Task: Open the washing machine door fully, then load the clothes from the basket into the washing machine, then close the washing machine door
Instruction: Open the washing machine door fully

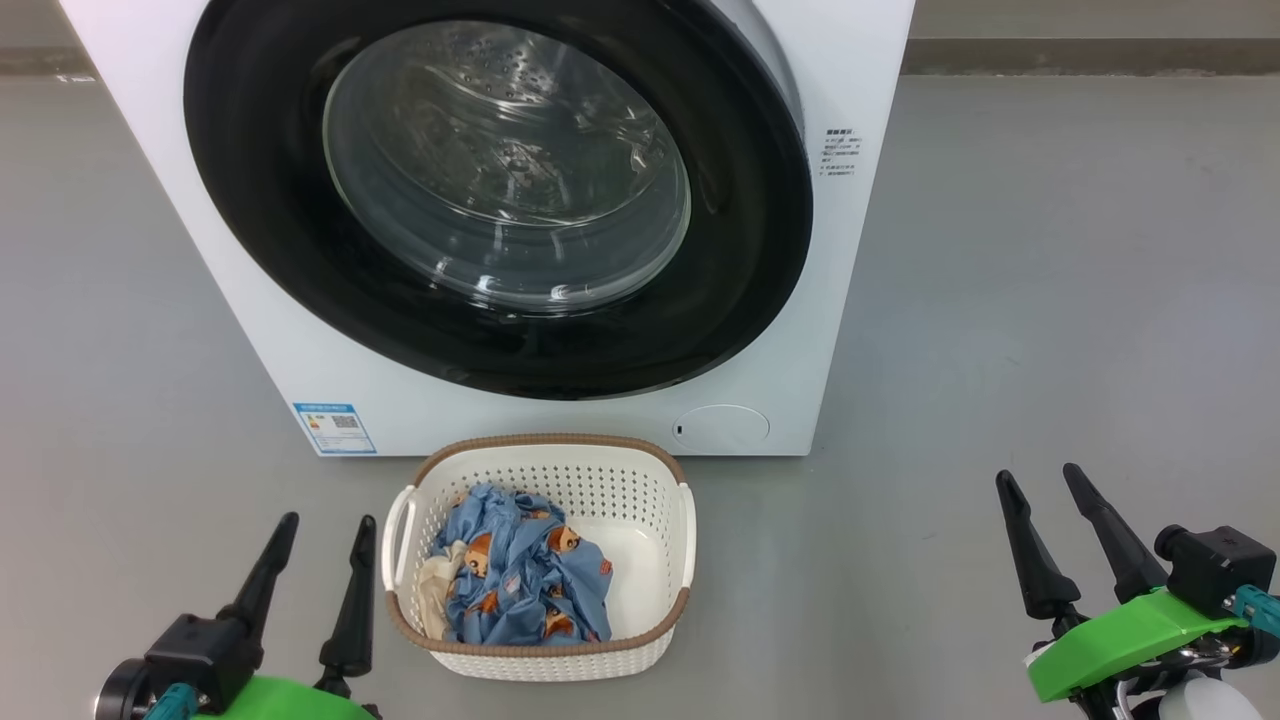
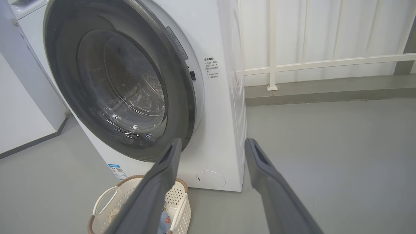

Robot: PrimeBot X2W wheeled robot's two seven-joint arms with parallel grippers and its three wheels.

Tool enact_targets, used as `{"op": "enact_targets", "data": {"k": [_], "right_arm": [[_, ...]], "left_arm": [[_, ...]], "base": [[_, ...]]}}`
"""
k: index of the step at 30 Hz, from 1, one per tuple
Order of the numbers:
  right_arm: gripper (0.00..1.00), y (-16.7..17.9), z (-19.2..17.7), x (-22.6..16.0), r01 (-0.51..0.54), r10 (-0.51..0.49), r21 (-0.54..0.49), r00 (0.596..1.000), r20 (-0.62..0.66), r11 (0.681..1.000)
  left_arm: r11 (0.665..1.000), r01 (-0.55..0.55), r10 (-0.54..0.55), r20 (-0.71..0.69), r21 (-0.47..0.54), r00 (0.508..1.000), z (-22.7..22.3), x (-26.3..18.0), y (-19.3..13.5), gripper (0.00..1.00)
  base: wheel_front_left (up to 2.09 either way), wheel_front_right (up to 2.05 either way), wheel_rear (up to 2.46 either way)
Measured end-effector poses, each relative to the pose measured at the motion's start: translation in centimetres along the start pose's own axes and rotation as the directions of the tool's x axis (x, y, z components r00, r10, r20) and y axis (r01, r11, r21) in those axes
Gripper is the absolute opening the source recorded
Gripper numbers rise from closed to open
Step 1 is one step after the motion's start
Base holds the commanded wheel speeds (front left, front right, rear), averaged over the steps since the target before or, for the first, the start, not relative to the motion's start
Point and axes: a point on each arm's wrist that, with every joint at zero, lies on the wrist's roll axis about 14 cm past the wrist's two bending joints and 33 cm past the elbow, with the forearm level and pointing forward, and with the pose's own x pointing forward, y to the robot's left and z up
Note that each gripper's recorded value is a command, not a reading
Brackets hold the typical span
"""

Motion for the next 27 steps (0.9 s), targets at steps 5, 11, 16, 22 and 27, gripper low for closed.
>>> {"op": "enact_targets", "data": {"k": [5,11,16,22,27], "right_arm": [[1.0,-0.1,-0.1,0.0,0.003,-0.003,0.0,1.0,-0.002,1.0],[1.0,-0.3,-0.2,0.1,0.007,-0.007,0.008,1.0,-0.005,1.0],[1.0,-0.3,0.2,0.6,0.005,-0.005,0.002,1.0,0.005,1.0],[1.0,-0.6,0.7,1.6,0.004,-0.004,0.0,1.0,0.019,1.0],[1.0,-1.2,1.4,2.8,0.014,-0.014,0.001,0.999,0.042,1.0]], "left_arm": [[1.0,0.001,-0.001,-0.002,-0.001,1.0,-0.1,0.0,0.0,1.0],[1.0,-0.001,0.001,-0.004,-0.001,1.0,-0.2,0.1,0.1,1.0],[1.0,-0.008,0.008,-0.004,-0.023,1.0,-0.2,0.1,0.1,1.0],[0.999,-0.015,0.015,-0.009,-0.039,1.0,-0.5,0.3,0.3,1.0],[0.999,-0.023,0.023,-0.022,-0.042,1.0,-1.0,0.4,0.6,1.0]], "base": [[0.0,0.0,0.0],[0.0,0.0,0.0],[0.0,0.0,0.0],[0.0,0.0,0.0],[0.0,0.0,0.0]]}}
